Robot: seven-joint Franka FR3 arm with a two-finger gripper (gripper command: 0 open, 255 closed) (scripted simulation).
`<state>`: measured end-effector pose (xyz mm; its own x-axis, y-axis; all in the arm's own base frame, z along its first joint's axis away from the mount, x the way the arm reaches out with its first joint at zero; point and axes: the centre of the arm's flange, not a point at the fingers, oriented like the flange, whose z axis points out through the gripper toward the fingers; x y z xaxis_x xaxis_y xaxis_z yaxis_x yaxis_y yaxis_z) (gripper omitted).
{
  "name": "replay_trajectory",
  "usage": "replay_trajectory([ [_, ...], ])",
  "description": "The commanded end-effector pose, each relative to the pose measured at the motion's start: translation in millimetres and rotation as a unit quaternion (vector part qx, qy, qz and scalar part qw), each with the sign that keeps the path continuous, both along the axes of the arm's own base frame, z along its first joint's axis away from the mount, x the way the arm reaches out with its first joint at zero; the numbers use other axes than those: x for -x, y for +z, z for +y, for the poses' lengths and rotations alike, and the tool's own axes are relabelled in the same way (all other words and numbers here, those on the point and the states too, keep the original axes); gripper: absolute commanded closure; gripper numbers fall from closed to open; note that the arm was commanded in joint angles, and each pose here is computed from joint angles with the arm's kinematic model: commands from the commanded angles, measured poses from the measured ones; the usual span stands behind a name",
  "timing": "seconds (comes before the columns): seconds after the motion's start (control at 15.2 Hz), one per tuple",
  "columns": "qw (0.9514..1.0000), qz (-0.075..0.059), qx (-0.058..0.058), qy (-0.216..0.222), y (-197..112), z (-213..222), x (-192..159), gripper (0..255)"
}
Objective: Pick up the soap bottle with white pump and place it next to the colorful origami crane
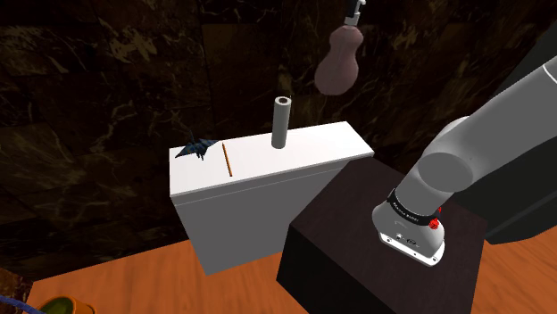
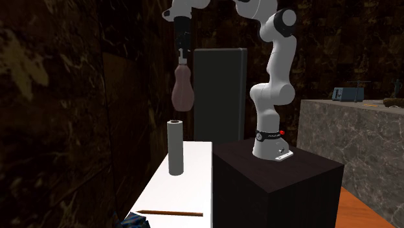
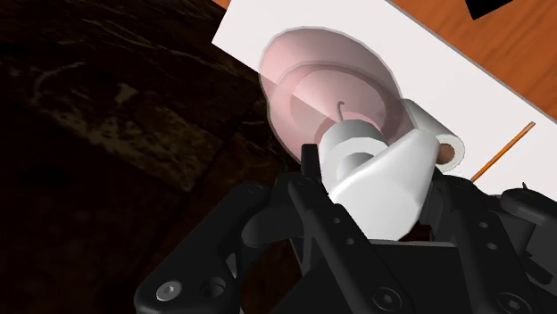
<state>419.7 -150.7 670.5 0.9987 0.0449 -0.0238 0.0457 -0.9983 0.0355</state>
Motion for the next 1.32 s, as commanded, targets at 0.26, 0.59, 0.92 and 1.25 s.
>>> replay_trajectory([
  [0.26, 1.0, 0.0, 0.0, 0.0, 31.7, 0.5, 0.4, 255],
  [0.59, 1.0, 0.0, 0.0, 0.0, 58.1, 0.5, 0.4, 255],
  [0.92, 1.0, 0.0, 0.0, 0.0, 84.5, 0.5, 0.4, 255],
  [1.25, 1.0, 0.0, 0.0, 0.0, 110.9, 0.5, 0.4, 255],
])
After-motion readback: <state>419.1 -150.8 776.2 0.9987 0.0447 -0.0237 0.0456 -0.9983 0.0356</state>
